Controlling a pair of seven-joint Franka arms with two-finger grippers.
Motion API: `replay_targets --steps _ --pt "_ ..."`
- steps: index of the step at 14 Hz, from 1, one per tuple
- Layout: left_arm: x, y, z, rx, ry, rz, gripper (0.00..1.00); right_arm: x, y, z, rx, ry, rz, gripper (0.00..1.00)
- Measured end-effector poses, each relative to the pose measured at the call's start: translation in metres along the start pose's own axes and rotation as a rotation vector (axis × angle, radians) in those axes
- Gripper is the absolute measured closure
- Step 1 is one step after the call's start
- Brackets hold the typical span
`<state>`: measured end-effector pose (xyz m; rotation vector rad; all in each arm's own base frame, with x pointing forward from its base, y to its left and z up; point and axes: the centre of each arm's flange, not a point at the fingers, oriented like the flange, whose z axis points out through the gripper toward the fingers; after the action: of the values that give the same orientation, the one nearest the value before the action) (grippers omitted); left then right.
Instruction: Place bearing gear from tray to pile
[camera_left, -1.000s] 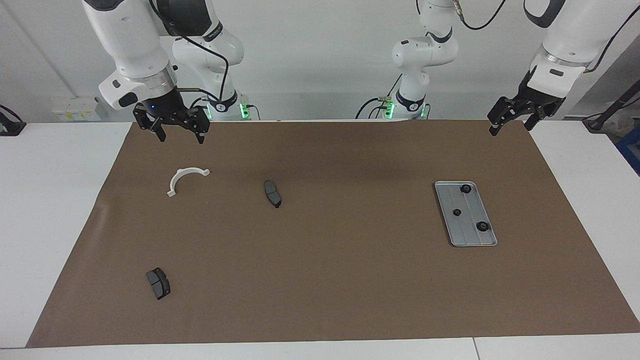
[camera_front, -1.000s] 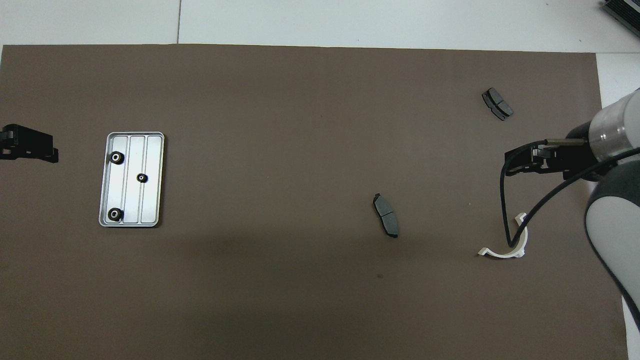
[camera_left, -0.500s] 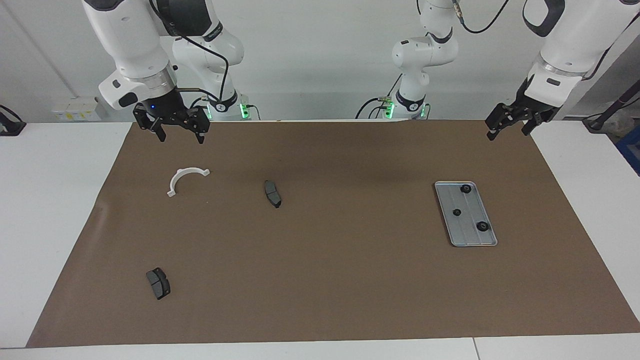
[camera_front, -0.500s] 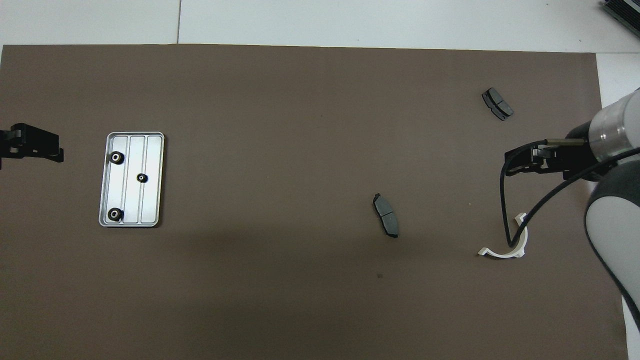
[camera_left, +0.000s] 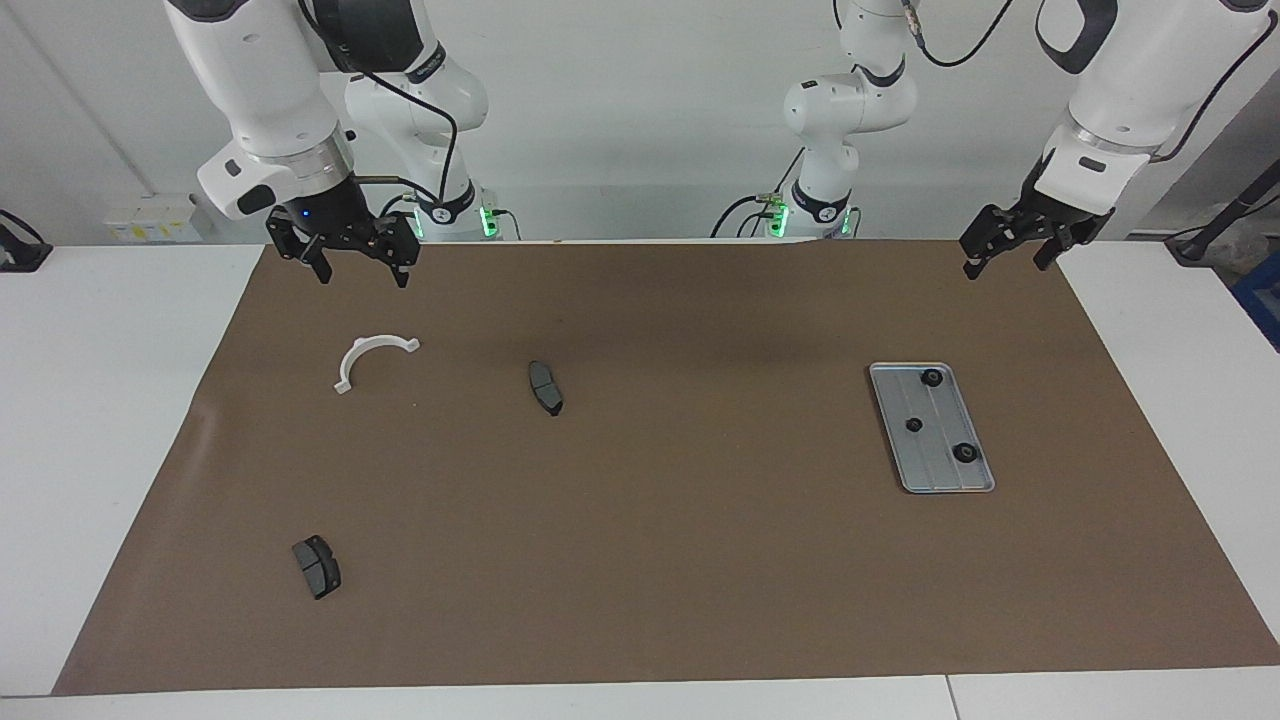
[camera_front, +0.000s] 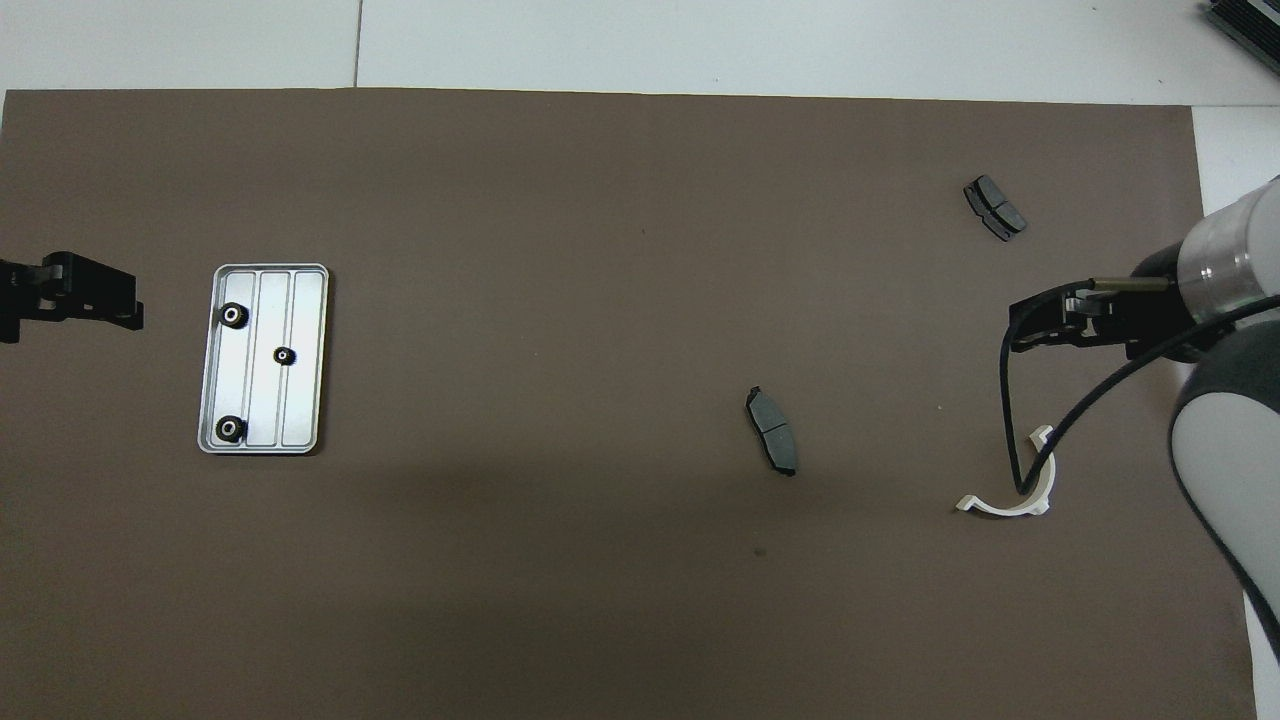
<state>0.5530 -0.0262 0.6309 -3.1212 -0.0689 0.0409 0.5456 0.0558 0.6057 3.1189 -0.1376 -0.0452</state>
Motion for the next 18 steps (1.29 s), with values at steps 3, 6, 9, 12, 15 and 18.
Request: replay_targets --steps 3,6,9,12,15,18 --pt "-0.003 0.021 0.000 0.002 -0.006 0.038 0.00 0.000 0.000 0.000 0.000 0.000 0.000 0.00" --pt "-0.008 0.043 0.001 0.004 -0.016 0.080 0.00 0.000 0.000 0.000 0.000 0.000 0.000 0.00" --pt "-0.008 0.047 0.001 0.005 -0.017 0.087 0.00 0.000 0.000 0.000 0.000 0.000 0.000 0.00" --pt "-0.009 0.050 0.000 0.005 -0.015 0.092 0.00 0.000 0.000 0.000 0.000 0.000 0.000 0.00" --pt "-0.007 0.051 0.003 0.006 -0.021 0.094 0.00 0.000 0.000 0.000 0.000 0.000 0.000 0.00" --pt "0.000 0.046 0.012 0.007 -0.034 0.081 0.00 0.000 0.000 0.000 0.000 0.000 0.000 0.00"
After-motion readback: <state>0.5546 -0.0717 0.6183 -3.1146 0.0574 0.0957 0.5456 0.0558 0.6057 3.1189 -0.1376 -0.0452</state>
